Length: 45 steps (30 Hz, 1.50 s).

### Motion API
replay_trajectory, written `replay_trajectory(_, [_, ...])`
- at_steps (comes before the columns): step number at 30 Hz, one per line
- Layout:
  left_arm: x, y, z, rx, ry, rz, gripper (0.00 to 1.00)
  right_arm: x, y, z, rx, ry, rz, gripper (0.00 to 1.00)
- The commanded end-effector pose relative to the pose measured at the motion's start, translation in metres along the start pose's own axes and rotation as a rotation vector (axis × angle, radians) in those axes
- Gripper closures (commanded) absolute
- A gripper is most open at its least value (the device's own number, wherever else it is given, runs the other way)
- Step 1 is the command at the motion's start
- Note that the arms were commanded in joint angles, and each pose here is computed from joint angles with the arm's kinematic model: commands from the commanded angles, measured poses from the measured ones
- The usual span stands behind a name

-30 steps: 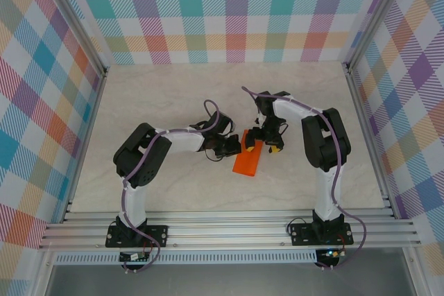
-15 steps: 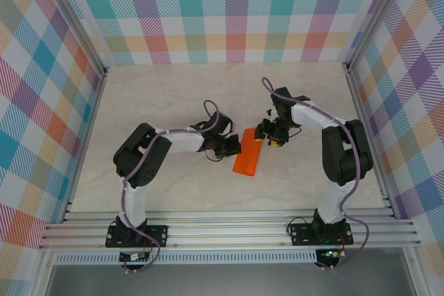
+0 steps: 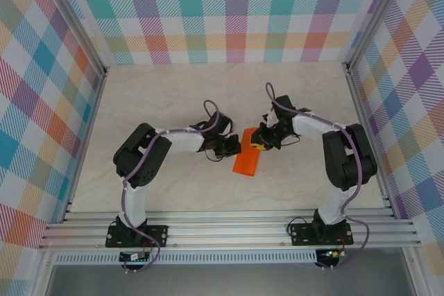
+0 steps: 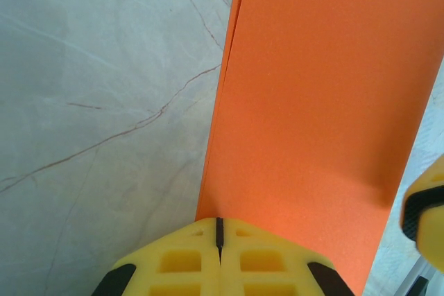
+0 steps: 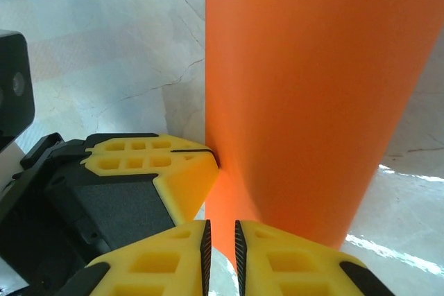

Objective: Fold a paper plane with a square sheet of paper (pick it up from the middle)
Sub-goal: Fold the square sheet of paper in half at the center of the table.

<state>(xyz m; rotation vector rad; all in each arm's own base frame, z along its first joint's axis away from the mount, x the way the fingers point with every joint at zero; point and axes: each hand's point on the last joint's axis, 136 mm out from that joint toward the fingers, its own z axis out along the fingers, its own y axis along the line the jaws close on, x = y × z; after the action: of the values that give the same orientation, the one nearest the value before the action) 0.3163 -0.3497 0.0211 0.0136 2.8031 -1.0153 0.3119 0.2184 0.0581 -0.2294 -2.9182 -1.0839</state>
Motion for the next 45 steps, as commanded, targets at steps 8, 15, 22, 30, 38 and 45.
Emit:
replay_trajectory(8, [0.026,0.036,0.018,-0.108,0.079,-0.029,1.00,0.006,-0.027,0.023,-0.001,0.038,0.017,0.78])
replay_trajectory(15, [0.027,0.037,0.019,-0.108,0.088,-0.032,1.00,0.012,-0.047,0.025,0.028,0.040,0.031,0.75])
replay_trajectory(22, [0.029,0.038,0.020,-0.111,0.096,-0.030,1.00,0.015,-0.060,0.030,0.039,0.041,0.053,0.75])
replay_trajectory(30, [0.029,0.038,0.020,-0.115,0.097,-0.027,1.00,0.012,-0.008,0.001,-0.137,-0.007,-0.049,0.76])
replay_trajectory(38, [0.029,0.039,0.021,-0.117,0.099,-0.025,1.00,0.031,-0.008,0.005,-0.212,0.025,-0.021,0.76])
replay_trajectory(45, [0.030,0.039,0.022,-0.114,0.105,-0.022,1.00,0.043,-0.043,0.022,-0.113,0.051,0.013,0.76])
